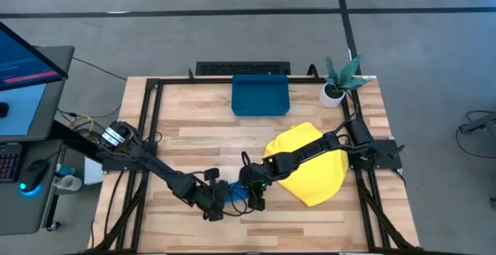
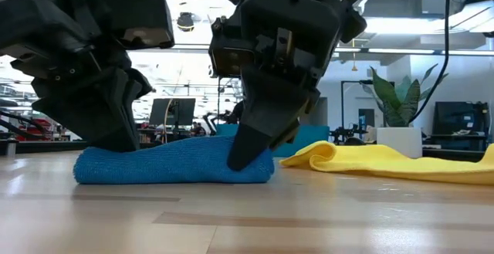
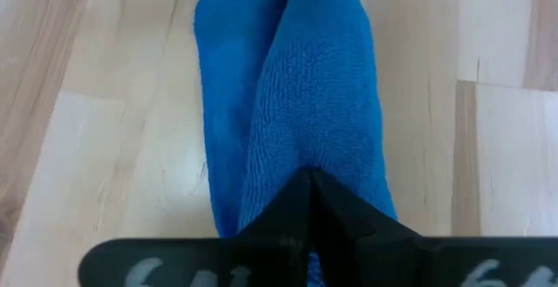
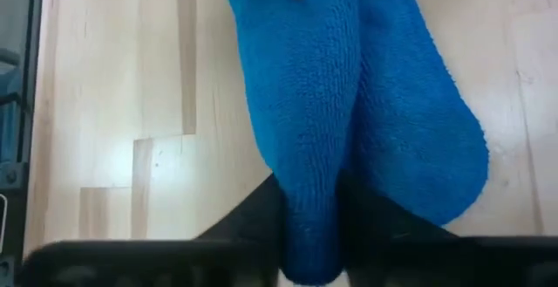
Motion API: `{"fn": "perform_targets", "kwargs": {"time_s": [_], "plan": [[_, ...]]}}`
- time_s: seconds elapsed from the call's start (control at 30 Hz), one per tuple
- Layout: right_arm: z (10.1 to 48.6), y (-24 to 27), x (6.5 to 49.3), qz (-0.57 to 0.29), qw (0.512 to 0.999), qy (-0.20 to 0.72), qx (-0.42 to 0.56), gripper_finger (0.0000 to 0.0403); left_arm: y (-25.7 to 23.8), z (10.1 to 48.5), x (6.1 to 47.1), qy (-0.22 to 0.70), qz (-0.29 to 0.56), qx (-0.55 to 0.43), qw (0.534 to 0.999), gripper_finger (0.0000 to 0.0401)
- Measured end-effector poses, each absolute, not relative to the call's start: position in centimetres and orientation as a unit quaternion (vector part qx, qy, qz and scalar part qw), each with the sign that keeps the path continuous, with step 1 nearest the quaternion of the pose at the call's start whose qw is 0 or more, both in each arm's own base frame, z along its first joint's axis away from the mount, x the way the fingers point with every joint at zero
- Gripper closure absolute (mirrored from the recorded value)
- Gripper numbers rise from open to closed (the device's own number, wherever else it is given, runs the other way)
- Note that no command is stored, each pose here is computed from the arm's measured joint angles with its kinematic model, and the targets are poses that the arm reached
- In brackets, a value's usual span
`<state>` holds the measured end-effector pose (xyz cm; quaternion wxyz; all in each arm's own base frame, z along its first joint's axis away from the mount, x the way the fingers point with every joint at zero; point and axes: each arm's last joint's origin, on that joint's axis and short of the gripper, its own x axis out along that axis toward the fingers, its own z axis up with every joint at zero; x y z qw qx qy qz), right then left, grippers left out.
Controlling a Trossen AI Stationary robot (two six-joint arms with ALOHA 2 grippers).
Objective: Roll microfiber towels into tight, uniform cylinder then place into a basket
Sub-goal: Roll the blue microfiber cloth
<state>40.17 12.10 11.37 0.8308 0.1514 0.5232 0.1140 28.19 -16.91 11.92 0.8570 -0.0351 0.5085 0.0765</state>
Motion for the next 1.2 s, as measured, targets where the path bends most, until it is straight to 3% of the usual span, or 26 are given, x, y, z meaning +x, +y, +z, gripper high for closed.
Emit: {"fn": "perform_targets", "kwargs": {"time_s": [0.23,0.4,0.53,0.7,1.03,1.2], "plan": [[12.3,12.0,40.6,0.123,0.826,0.526,0.161,0.0216,-16.8,11.8,28.1,0.51,0.09,-0.044,0.854,0.0399],[13.8,11.8,40.4,0.127,0.806,0.558,0.152,0.018,-16.8,11.8,28.1,0.506,0.101,-0.051,0.855,0.0399],[15.6,11.4,38.9,0.094,0.794,0.592,0.1,0.0176,-16.7,11.7,28.1,0.503,0.108,-0.056,0.856,0.0399],[18.3,12.3,37.0,0.029,0.825,0.564,0.011,0.0181,-16.7,11.7,28.2,0.495,0.111,-0.056,0.86,0.0399],[17.4,17.1,36.8,0.098,0.898,0.425,-0.058,0.0184,-16.6,11.7,28.4,0.484,0.125,-0.063,0.864,0.0399],[17.5,16.4,37.3,0.076,0.908,0.408,-0.064,0.0223,-16.6,11.7,28.4,0.483,0.126,-0.064,0.864,0.0399]]}}
